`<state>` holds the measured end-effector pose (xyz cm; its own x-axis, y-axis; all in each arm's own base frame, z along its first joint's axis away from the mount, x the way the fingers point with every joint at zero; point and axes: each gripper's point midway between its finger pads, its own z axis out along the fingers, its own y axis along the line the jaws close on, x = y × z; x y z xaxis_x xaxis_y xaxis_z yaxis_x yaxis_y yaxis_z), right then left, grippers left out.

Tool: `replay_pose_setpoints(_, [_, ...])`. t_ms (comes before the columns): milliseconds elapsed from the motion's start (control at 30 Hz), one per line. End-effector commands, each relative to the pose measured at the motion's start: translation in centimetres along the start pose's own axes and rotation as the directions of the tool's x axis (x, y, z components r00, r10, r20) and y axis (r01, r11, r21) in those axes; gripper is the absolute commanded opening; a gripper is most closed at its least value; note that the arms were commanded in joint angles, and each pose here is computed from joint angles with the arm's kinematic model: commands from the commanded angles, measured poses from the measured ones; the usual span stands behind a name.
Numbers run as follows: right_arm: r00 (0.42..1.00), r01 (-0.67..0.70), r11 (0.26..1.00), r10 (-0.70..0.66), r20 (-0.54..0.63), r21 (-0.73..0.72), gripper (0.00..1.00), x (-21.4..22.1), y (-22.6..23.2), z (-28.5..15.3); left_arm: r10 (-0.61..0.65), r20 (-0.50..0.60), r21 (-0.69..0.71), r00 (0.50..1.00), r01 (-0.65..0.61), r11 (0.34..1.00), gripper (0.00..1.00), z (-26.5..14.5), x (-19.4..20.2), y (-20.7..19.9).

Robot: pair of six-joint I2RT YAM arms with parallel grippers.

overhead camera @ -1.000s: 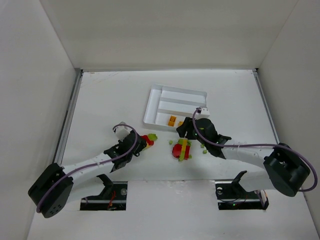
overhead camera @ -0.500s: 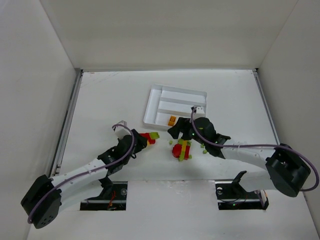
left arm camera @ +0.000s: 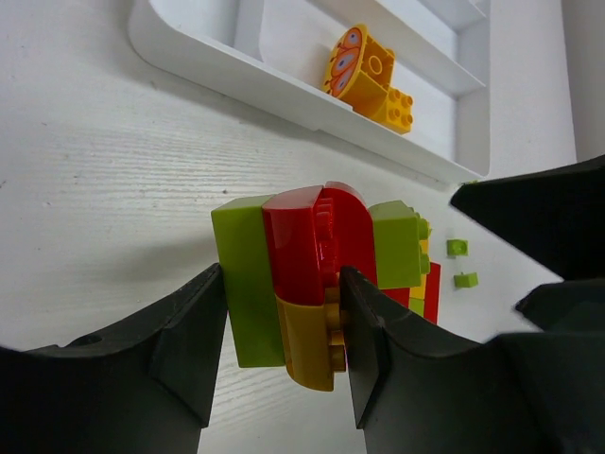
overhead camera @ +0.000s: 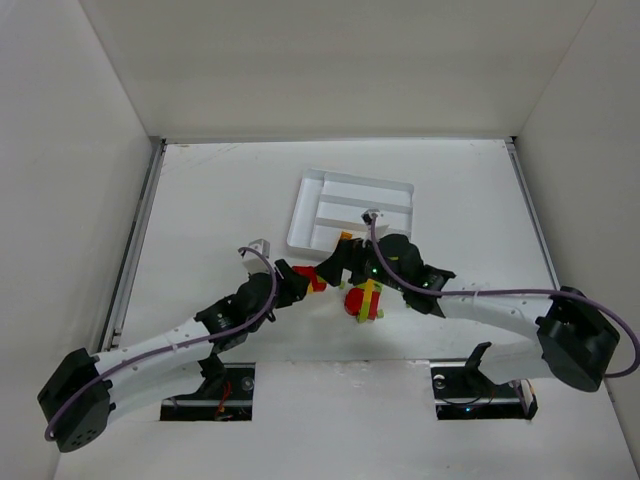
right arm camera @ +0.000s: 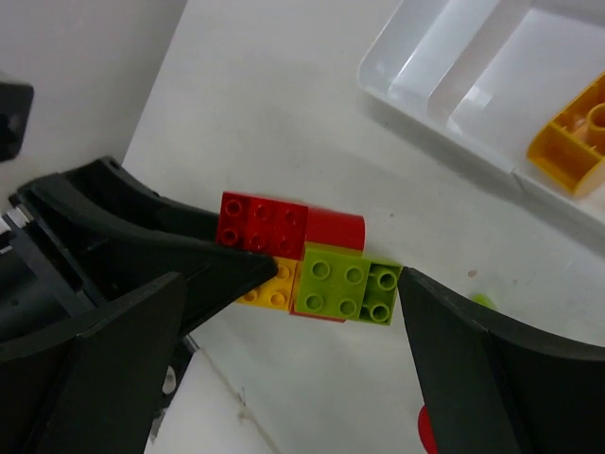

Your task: Sort the legos into containers by color

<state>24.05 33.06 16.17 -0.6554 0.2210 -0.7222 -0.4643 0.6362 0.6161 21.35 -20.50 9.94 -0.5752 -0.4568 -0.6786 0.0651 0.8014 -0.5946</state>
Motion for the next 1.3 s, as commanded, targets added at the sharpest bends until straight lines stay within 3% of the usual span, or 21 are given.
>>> replay_pose_setpoints(0, [1.000, 0.018, 1.000, -0.018, -0.009, -0.010, 1.00, -0.1, 0.8, 0.7, -0.041, 0.067, 0.112, 0.997, 0.033, 0.993, 0.14, -0.6, -2.6, -3.5])
replay_pose_setpoints(133, [0.999, 0.010, 0.999, -0.009, -0.038, 0.037, 0.99, 1.0, -0.5, 1.2, -0.044, 0.067, 0.128, 0.997, 0.035, 0.991, 0.14, -0.9, -2.7, -3.8])
replay_pose_setpoints(333, [1.000, 0.009, 0.999, -0.008, -0.031, 0.032, 0.84, 1.0, -0.4, 1.4, -0.042, 0.057, 0.134, 0.998, 0.034, 0.990, 0.14, -0.8, -2.5, -4.0])
replay_pose_setpoints(567, [0.999, 0.004, 0.999, -0.003, -0.038, 0.046, 0.78, 1.3, -0.7, 2.0, -0.041, 0.046, 0.134, 0.998, 0.034, 0.990, 0.14, -0.7, -2.0, -3.8])
replay_pose_setpoints(733, [0.999, -0.001, 0.998, 0.003, -0.040, 0.056, 0.61, 1.4, -1.0, 2.1, -0.040, 0.045, 0.133, 0.998, 0.034, 0.991, 0.14, -0.7, -1.9, -3.7])
replay_pose_setpoints(900, [1.000, 0.000, 0.998, 0.000, -0.006, 0.061, 0.59, 0.6, -0.9, 1.5, -0.030, 0.037, 0.105, 0.999, 0.026, 0.994, 0.14, -0.4, -1.5, -2.9])
replay_pose_setpoints(1067, [1.000, -0.009, 1.000, 0.008, 0.023, 0.030, 0.47, -0.4, -0.4, 0.6, -0.025, 0.031, 0.073, 0.999, 0.023, 0.997, 0.13, 0.1, -1.0, -1.8])
replay_pose_setpoints(1267, [0.999, -0.024, 0.999, 0.025, 0.032, -0.021, 0.46, -1.4, 0.2, -0.6, -0.029, 0.044, 0.062, 0.999, 0.026, 0.998, 0.13, 0.2, -1.3, -1.2])
